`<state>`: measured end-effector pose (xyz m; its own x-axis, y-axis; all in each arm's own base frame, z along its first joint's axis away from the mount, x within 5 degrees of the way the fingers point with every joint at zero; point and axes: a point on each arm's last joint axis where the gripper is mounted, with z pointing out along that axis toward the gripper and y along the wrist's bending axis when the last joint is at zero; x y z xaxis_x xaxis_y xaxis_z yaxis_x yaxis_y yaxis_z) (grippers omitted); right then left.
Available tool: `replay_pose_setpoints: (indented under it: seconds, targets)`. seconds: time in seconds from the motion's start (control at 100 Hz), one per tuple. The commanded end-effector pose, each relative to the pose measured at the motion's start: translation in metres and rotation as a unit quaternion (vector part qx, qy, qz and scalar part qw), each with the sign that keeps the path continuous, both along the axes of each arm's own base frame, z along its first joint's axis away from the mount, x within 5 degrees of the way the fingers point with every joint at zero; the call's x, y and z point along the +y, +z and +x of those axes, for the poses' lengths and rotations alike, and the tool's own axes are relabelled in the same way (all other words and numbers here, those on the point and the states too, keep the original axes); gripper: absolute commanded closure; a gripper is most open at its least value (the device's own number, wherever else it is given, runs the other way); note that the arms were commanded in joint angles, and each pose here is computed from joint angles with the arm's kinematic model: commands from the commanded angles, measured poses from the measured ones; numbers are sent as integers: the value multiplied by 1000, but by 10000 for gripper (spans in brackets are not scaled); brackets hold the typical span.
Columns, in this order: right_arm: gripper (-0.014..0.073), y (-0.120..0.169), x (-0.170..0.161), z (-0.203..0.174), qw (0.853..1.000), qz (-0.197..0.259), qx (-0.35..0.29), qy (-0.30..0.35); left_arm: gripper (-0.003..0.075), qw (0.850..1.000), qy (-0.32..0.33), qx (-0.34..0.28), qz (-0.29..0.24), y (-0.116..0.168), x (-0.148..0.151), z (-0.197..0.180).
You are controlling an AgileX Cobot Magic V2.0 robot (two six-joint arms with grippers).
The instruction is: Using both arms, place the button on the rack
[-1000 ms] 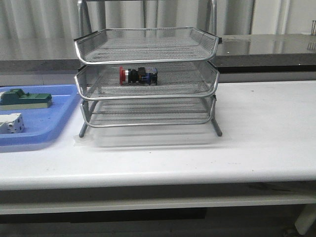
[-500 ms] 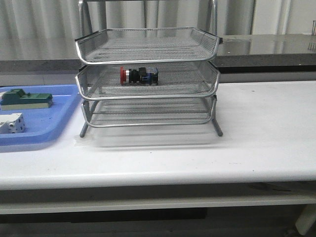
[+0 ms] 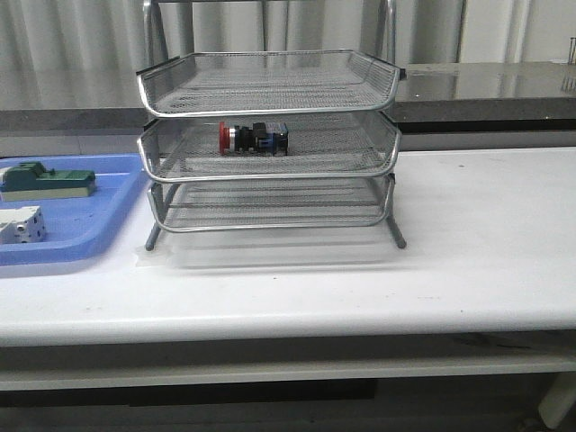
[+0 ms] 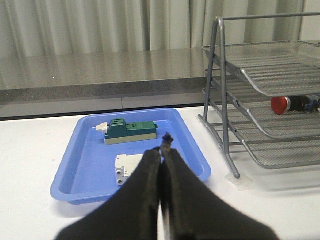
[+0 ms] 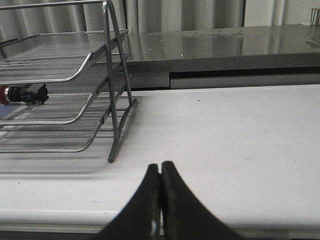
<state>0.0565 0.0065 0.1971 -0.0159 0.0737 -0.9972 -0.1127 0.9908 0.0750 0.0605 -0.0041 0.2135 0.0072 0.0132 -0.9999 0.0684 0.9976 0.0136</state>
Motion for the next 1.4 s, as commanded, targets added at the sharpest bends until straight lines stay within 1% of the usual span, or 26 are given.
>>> replay_pose_setpoints:
  seconds: [0.0, 0.13, 0.36, 0.45, 1.39]
  targets:
    - [655, 16, -1, -3, 998, -2, -63, -4, 741, 998, -1, -57, -10, 7, 0, -3]
    - [655, 16, -1, -3, 998, -2, -63, -4, 741, 998, -1, -66, -10, -2, 0, -6]
    - [655, 16, -1, -3, 998, -2, -63, -4, 741, 997, -2, -72, -17, -9, 0, -6]
    - [655, 16, -1, -3, 998, -2, -63, -4, 741, 997, -3, -70, -29, -9, 0, -6]
    - [655, 16, -1, -3, 998, -2, -63, -4, 741, 997, -3, -70, -29, -9, 0, -6]
